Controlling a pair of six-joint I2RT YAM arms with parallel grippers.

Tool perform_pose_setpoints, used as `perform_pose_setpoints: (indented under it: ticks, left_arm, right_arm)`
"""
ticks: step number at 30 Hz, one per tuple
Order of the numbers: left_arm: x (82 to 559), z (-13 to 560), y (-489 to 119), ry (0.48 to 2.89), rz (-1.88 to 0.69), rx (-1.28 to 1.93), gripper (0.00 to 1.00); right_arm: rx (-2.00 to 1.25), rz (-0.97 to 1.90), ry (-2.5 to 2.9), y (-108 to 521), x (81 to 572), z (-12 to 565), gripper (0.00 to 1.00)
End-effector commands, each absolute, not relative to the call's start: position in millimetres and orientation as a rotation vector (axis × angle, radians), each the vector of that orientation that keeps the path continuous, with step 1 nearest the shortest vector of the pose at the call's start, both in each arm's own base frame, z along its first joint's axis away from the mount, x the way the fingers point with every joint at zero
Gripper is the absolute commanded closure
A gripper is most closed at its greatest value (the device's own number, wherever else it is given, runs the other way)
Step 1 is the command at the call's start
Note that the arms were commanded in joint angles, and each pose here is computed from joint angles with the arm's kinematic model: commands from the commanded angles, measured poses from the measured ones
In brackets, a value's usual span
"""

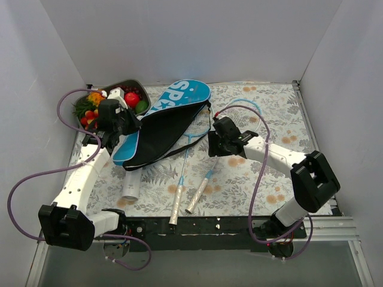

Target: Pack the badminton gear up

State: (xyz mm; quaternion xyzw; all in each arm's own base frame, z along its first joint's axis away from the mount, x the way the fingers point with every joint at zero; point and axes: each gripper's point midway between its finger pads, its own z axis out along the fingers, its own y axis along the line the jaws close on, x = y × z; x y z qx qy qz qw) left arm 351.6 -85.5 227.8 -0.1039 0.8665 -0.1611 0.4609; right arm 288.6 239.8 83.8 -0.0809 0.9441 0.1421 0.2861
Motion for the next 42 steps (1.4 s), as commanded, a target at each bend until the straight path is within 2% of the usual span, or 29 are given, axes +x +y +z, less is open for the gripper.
perform_pose_setpoints:
  ticks: [1, 7, 18, 33, 38, 42]
  left_arm:
    - [365, 295, -94, 1.953, -0.566, -0.239, 1.00]
    - [374, 306, -91, 1.917, -0.586, -0.263, 1.00]
    - [379, 298, -80, 1.905, -0.597, -0.315, 1.00]
    - [371, 291, -82, 1.905, -0.609, -0.310, 1.00]
    - [371, 292, -83, 1.907, -0.617, -0.297, 1.00]
    - [370, 291, -84, 1.911, -0.617, -0.292, 1.00]
  right_arm:
    - [-0.310, 0.469, 2.470, 279, 294, 102, 0.44]
    - [-0.362, 0.512, 2.484, 312, 284, 95, 0.44]
    - [-0.346, 0.494, 2.491, 359, 296, 83, 0.42]
    - [-0.300, 0.295, 2.573, 364, 304, 33, 0.42]
    - [-0.299, 0.198, 2.602, 354, 301, 20, 0.47]
    - [-0.305, 0.130, 2.618, 344, 299, 13, 0.60]
